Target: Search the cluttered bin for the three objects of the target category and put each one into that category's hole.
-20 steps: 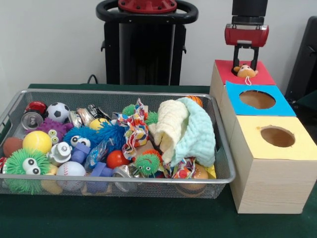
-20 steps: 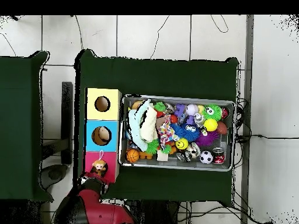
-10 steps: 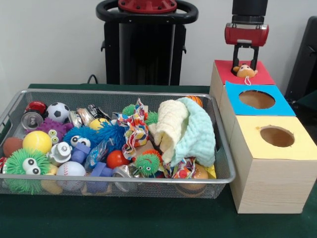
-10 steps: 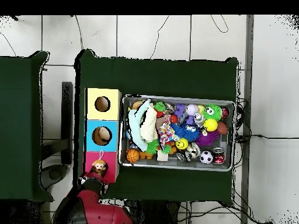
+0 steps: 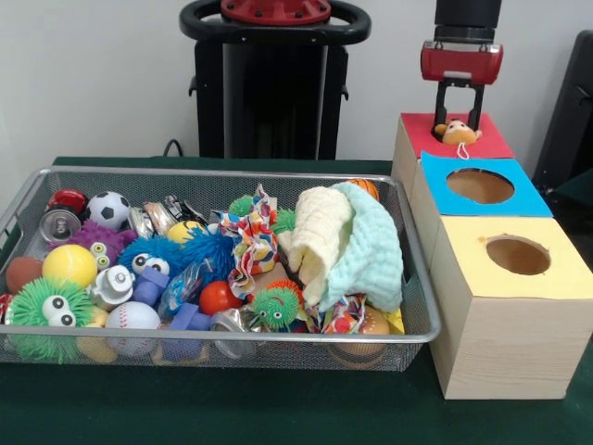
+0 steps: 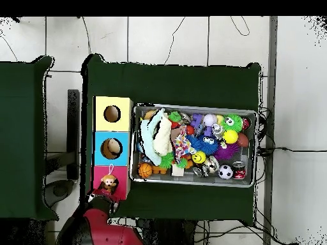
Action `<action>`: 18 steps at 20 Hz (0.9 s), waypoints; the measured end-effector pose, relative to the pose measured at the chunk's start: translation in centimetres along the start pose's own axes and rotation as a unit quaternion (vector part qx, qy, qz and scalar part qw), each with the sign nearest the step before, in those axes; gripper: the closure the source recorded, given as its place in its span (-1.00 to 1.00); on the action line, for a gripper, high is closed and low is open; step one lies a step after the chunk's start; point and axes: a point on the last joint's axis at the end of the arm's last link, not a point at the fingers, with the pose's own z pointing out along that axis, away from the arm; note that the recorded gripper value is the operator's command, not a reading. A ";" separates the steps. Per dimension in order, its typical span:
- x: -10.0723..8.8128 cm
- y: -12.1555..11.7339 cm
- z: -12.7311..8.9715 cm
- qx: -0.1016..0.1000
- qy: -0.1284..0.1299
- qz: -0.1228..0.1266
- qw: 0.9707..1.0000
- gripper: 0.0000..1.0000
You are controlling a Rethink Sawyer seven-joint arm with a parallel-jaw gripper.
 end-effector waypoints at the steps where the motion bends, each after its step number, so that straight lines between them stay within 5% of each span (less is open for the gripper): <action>1: 0.0 -0.3 -0.1 0.004 0.002 0.001 1.000 1.00; 18: -0.2 -1.0 -0.4 0.016 0.007 0.005 1.000 1.00</action>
